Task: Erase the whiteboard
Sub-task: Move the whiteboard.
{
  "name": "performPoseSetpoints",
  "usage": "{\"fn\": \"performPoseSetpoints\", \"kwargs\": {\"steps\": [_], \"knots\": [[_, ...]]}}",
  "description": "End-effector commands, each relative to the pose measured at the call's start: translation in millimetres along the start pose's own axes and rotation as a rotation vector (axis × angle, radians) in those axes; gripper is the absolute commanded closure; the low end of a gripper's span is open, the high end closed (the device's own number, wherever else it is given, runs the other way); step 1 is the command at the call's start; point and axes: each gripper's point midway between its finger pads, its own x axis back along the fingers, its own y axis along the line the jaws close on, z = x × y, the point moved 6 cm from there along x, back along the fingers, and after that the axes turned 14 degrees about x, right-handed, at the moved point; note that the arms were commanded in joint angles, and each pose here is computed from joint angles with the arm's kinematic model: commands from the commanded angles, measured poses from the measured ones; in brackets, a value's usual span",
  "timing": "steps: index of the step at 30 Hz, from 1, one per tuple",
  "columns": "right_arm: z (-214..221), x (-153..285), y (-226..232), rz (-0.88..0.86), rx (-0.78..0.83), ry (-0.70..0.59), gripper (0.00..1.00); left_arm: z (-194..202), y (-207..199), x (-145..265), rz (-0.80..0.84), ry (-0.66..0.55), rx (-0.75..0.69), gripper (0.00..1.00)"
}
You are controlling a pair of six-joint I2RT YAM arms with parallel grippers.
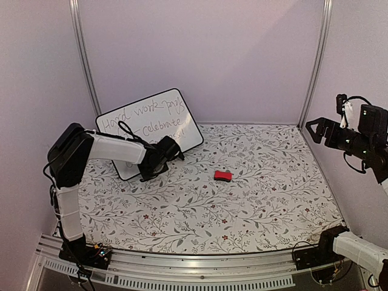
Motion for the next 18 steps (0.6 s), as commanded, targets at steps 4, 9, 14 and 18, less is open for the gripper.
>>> {"fn": "performPoseSetpoints", "kwargs": {"steps": [4,9,14,18], "knots": [[-4.3,3.2,7.1,-0.054,0.015,-0.039,0.01,-0.8,2.4,-11.3,-0.022,-0.045,-0.008,0.55],[-5.0,4.0,7.9,-0.060,0.016,-0.043,0.01,3.2,3.7,-15.6,-0.031,-0.043,-0.007,0.57],[-5.6,4.3,8.5,-0.066,0.015,-0.045,0.01,5.9,4.6,-20.2,-0.038,-0.042,-0.003,0.62],[-5.6,5.1,8.6,-0.066,0.016,-0.046,0.01,7.2,5.1,-22.5,-0.041,-0.043,-0.001,0.70]]}}
